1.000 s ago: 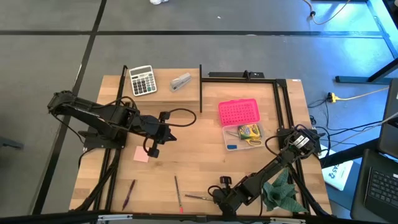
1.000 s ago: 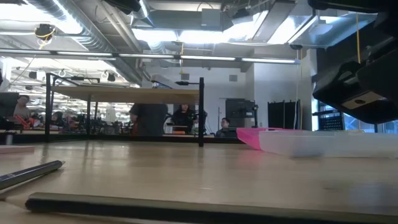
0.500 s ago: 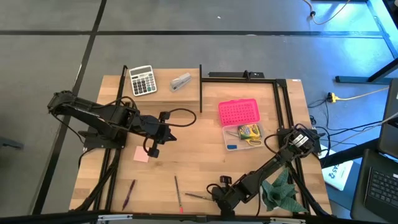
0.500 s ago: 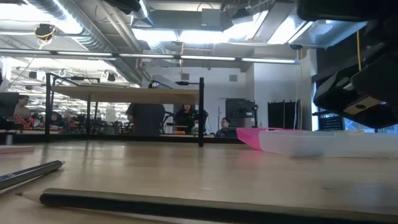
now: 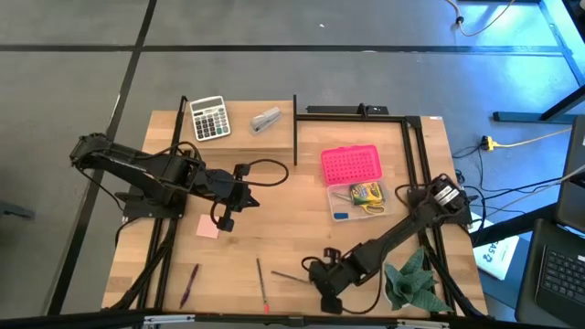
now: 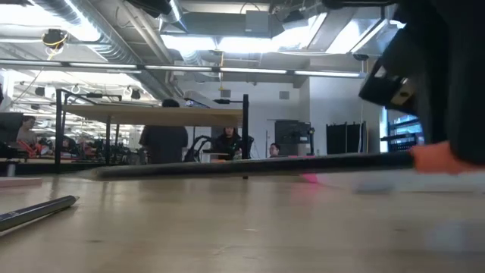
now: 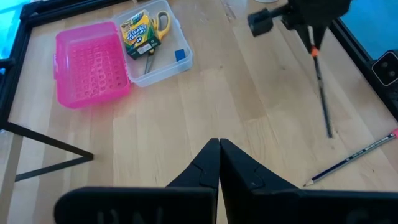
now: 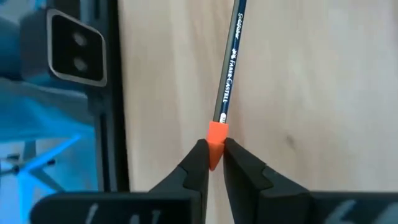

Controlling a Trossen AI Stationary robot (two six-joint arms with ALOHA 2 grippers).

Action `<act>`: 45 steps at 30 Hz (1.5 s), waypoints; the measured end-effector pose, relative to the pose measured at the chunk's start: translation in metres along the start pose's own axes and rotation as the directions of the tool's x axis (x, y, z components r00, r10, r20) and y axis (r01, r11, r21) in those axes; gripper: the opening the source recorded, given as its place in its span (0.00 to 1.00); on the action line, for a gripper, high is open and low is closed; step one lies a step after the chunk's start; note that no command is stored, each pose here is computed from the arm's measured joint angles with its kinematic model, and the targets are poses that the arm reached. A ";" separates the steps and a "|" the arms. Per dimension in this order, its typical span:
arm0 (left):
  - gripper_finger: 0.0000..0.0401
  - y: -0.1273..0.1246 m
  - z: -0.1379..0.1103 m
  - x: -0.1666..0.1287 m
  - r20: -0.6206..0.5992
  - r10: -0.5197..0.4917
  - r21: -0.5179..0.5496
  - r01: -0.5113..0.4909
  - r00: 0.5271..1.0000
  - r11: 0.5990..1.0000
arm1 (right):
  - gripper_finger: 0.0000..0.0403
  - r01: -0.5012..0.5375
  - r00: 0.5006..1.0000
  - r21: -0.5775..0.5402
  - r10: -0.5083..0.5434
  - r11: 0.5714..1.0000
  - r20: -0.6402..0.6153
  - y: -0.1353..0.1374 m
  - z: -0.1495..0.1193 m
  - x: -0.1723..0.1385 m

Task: Pack school essentials
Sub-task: Put the orange pencil into the pink supply box

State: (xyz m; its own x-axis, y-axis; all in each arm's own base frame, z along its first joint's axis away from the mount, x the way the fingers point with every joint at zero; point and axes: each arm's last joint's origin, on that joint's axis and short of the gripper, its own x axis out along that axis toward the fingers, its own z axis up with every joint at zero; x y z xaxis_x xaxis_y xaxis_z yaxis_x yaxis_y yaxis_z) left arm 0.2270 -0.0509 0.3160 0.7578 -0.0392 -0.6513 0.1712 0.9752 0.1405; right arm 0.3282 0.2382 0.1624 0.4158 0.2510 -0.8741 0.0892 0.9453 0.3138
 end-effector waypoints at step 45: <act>0.00 0.002 0.011 -0.001 0.106 0.069 0.003 -0.069 0.992 0.998 | 0.11 0.285 0.860 -0.374 -0.408 0.883 -0.307 -0.155 -0.037 -0.186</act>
State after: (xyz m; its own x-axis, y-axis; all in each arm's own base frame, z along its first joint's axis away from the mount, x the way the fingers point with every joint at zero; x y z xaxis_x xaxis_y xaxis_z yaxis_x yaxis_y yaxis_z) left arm 0.2337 -0.0508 0.3248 0.8302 0.0048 -0.5574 0.1200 0.9750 0.1872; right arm 0.2036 0.0528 0.2624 0.0431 -0.1059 -0.9934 -0.1411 0.9838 -0.1110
